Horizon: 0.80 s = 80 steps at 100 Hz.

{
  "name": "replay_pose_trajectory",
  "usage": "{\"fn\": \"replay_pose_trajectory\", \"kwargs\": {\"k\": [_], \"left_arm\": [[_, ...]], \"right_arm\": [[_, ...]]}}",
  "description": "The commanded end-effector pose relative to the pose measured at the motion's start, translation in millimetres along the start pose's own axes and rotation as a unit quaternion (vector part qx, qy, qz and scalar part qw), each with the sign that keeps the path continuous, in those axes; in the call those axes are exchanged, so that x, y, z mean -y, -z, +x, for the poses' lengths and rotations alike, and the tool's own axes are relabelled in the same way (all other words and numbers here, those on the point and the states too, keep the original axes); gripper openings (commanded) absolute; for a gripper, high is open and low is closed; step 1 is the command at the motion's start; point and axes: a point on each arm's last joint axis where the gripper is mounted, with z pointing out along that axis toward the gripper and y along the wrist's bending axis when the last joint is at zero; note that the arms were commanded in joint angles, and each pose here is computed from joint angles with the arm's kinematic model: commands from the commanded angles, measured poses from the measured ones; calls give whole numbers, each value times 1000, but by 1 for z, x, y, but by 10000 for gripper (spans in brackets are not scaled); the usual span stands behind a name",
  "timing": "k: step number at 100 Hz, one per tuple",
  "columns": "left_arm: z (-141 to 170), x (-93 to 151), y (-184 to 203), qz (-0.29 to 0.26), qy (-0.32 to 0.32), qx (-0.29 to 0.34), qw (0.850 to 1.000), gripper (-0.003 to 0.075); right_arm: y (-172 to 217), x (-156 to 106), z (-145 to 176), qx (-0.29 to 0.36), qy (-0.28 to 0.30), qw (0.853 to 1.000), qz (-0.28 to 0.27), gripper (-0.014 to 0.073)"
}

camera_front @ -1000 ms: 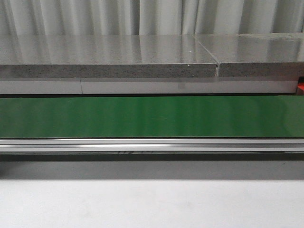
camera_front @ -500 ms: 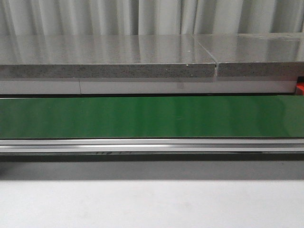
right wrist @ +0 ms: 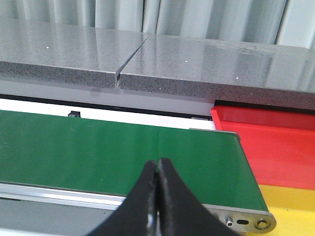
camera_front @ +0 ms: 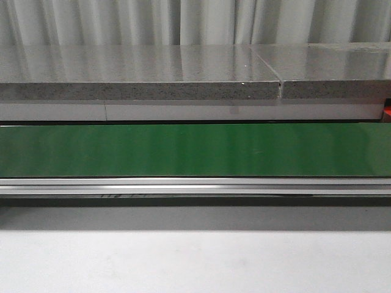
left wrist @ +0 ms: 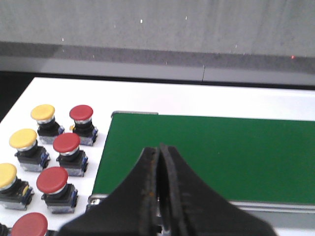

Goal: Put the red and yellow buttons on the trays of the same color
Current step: 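Move the left gripper over a red-capped button on the white table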

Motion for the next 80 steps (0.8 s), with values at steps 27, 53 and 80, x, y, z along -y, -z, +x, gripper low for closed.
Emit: {"fn": "replay_pose_trajectory", "kwargs": {"k": [27,53,80], "left_arm": [[-29,2,-39,-3,8,-80,997,-19],[-22,3,-54,0,17,-124,992,181],[-19,5,-56,8,39,-143,989,668]], "right_arm": [[2,0,-12,56,5,998,-1,-69],[2,0,-12,56,5,998,-1,-69],[2,0,-12,56,5,998,-1,-69]]}}
